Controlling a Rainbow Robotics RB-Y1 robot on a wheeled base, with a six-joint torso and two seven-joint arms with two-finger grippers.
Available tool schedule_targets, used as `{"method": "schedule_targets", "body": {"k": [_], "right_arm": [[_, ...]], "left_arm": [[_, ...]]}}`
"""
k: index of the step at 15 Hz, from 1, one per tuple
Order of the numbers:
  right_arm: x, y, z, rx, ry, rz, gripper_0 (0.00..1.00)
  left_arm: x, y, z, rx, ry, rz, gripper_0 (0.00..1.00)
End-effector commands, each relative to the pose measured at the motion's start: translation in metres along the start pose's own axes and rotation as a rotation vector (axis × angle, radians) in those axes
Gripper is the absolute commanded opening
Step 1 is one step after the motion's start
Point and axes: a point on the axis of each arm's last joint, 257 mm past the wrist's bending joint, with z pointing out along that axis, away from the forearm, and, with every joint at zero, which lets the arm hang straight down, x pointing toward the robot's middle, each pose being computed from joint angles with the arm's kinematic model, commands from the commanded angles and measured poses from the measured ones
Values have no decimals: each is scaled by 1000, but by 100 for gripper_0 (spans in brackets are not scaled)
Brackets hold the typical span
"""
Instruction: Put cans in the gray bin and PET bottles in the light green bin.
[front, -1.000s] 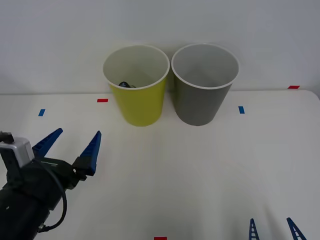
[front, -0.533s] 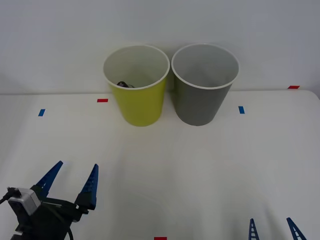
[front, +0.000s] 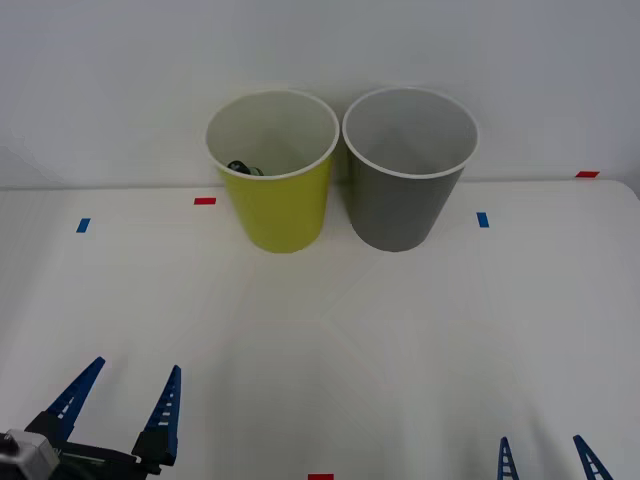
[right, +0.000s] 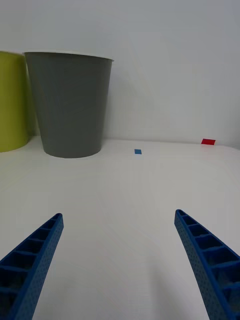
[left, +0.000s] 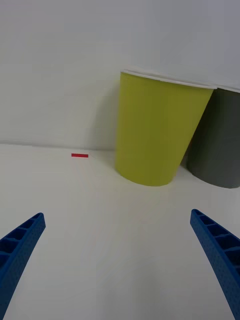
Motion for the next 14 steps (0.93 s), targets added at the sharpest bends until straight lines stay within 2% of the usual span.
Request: {"method": "schedule_targets", "body": {"k": [1,4,6,7,9,14], "right_arm": [[0,0,0,0,0,0,77],[0,0,0,0,0,0,77],[0,0,0,0,0,0,77],[0,0,0,0,0,0,77],[0,0,0,0,0,0,77],[0,0,0,0,0,0,77]], "left_arm": [[20,8,-31,-32,18,45,100],[27,14,-58,-54,44,90,100],[37,24,-76,-90,35,184,100],[41,29,-80,-118,32,202,100],[40,40,-83,-161,27,216,100],[37,40,-87,-154,17,193,100]]}}
